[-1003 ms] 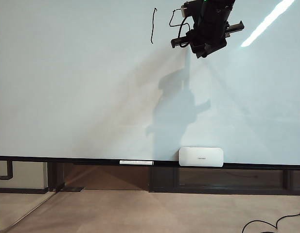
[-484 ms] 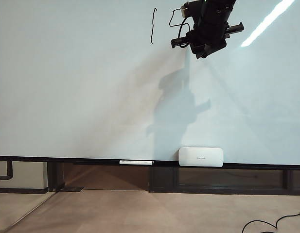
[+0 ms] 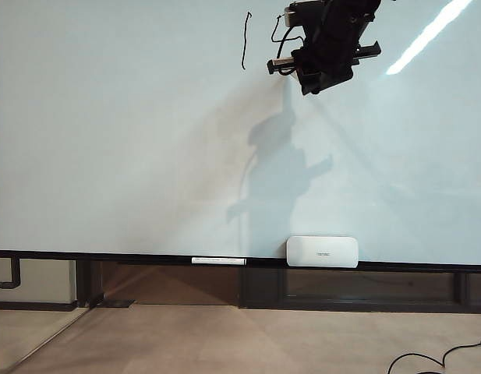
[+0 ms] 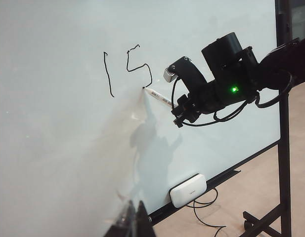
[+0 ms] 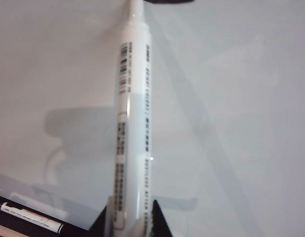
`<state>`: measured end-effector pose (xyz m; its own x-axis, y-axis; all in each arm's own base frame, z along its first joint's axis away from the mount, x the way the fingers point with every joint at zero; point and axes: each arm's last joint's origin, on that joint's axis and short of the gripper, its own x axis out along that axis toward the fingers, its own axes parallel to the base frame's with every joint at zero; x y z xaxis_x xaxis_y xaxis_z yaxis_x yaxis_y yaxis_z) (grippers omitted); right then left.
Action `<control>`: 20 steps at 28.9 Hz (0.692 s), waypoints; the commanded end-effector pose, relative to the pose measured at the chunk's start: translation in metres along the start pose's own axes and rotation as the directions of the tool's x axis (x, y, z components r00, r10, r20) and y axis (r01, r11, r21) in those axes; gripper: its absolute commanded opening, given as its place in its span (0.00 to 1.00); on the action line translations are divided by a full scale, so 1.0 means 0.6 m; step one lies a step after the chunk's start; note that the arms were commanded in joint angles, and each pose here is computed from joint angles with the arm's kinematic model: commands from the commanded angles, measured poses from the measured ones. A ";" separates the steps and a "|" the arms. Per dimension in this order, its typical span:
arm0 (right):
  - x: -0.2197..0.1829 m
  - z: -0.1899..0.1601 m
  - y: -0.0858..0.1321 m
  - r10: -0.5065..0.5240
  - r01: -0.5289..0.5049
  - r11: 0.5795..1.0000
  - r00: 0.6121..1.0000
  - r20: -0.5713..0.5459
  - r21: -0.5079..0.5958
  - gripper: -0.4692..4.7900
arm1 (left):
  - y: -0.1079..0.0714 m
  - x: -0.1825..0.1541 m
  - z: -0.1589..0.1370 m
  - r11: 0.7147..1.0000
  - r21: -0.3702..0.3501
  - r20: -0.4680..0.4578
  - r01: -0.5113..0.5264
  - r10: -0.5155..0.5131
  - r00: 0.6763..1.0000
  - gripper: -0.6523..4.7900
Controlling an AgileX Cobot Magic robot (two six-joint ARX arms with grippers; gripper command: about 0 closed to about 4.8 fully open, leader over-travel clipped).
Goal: Reach to the right to find the marker pen, pick it up, and write the number 15 on the whiteboard.
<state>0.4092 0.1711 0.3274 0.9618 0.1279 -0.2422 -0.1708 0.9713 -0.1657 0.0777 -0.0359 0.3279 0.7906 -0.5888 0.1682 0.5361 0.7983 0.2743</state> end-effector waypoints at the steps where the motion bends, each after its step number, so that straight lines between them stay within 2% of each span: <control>1: -0.001 0.008 -0.001 0.026 -0.027 1.000 0.999 0.040 0.010 0.09 | 0.001 -0.001 0.005 1.000 0.010 0.019 -0.002 0.002 1.000 0.11; 13: -0.001 0.009 -0.003 0.080 -0.080 0.997 0.996 0.048 0.010 0.09 | 0.002 -0.003 0.013 1.000 0.017 0.029 -0.012 0.012 1.000 0.11; 16: -0.009 0.013 -0.003 0.084 -0.085 0.996 0.996 0.033 0.006 0.09 | 0.005 -0.010 0.021 0.998 0.010 -0.014 -0.067 0.068 0.998 0.11; 20: -0.046 0.041 -0.011 0.096 -0.097 0.995 0.994 0.046 0.007 0.09 | 0.008 -0.047 0.057 0.980 0.080 -0.057 -0.182 0.187 0.981 0.11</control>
<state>0.3952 0.1678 0.3458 0.9450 0.2175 -0.2445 -0.2569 0.9558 -0.1430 0.0531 -0.0230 0.3539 0.8705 -0.4644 0.1633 0.4051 0.8643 0.2982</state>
